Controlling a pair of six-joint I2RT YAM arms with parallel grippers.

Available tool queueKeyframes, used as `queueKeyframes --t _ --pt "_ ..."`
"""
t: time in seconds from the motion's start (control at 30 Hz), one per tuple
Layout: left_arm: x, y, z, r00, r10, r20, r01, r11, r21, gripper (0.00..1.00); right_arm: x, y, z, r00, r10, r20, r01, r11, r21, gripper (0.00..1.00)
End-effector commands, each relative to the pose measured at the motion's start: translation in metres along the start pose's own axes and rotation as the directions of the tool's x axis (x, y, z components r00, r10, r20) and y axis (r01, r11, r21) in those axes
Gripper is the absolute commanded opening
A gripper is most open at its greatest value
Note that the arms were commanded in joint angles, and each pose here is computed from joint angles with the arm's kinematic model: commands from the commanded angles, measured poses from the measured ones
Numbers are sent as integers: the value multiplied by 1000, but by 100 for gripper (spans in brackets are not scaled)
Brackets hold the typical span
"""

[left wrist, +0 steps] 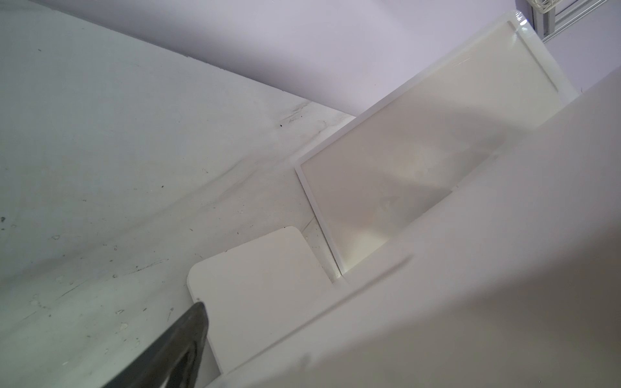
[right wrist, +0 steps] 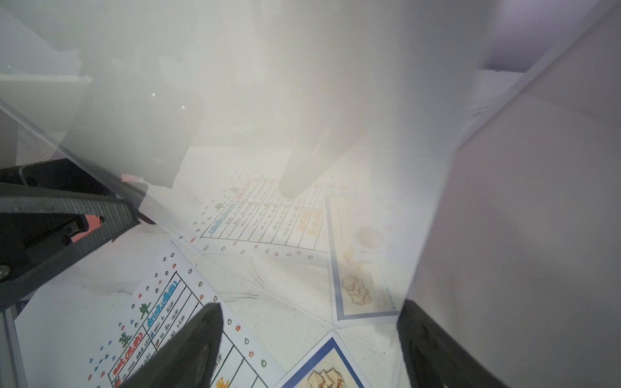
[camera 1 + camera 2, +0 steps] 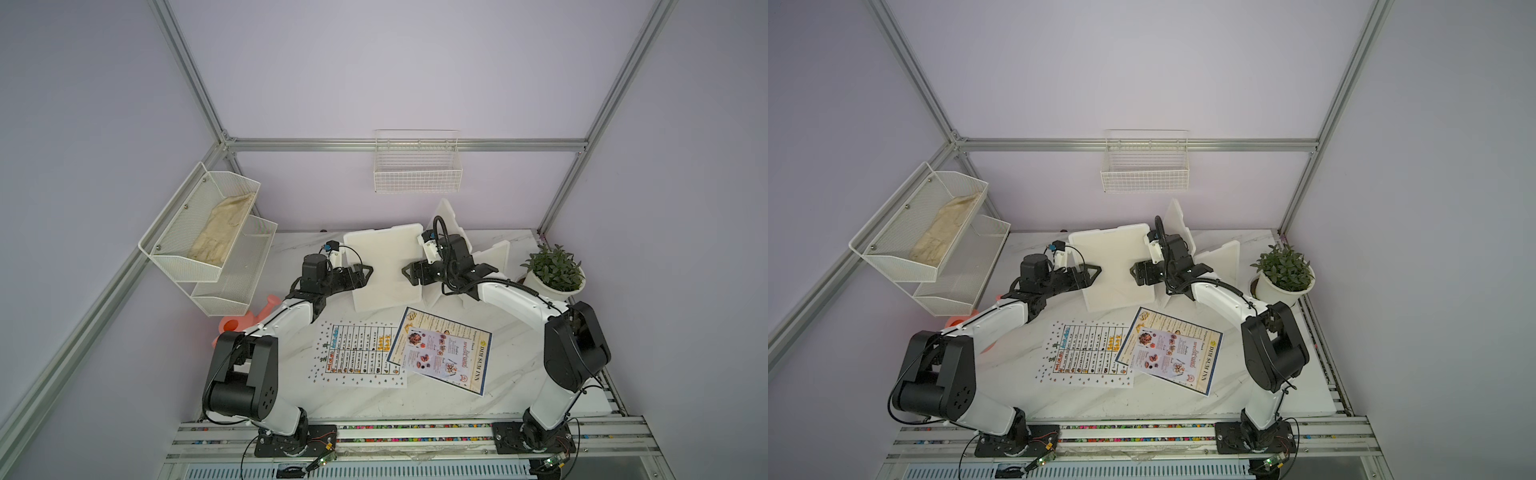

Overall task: Insert the menus into the narrow rack
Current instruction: Adjust the narrow rack at the center of the board.

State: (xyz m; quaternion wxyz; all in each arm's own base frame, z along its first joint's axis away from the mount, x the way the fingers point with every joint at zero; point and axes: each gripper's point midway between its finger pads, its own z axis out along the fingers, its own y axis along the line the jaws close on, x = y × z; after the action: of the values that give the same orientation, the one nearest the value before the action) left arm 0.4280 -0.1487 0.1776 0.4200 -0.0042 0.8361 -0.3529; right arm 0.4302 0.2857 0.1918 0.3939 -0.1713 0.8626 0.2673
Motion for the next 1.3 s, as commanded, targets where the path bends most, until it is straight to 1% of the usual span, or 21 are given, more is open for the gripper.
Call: queueKeyframes --t 0.0,0.07,0.33,0.6,0.87,0.97,1.07,1.17,1.27 --pt "-11 -20 1 999 41 27 -43 998 55 94 -9 23 -14 999 -24 39 28 996 -81 84" --pt "-9 -17 1 999 36 24 -37 998 43 100 -6 28 -16 999 -22 32 26 994 -108 84" --pt "-8 -3 -7 998 19 53 -17 1000 -22 100 3 35 -25 1000 -12 19 15 990 -141 84" --pt "-9 4 -13 998 0 70 3 1000 -31 100 14 38 -29 1000 -5 1 5 988 -152 83" --pt "-9 8 -16 997 -4 75 7 999 -39 100 17 39 -32 1000 0 -1 0 989 -151 83" --pt "-10 9 -19 997 -6 83 10 999 -47 100 17 33 -32 1000 3 2 -2 994 -113 84" --pt "-12 10 -26 995 -6 97 13 997 -73 100 10 24 -38 1000 4 23 -3 999 -52 88" --pt "-13 19 -43 991 -15 130 36 987 -157 100 5 16 -44 1000 4 29 -4 1000 10 92" --pt "-3 29 -59 989 -38 140 70 970 -232 100 5 15 -55 999 4 35 -5 1000 27 93"
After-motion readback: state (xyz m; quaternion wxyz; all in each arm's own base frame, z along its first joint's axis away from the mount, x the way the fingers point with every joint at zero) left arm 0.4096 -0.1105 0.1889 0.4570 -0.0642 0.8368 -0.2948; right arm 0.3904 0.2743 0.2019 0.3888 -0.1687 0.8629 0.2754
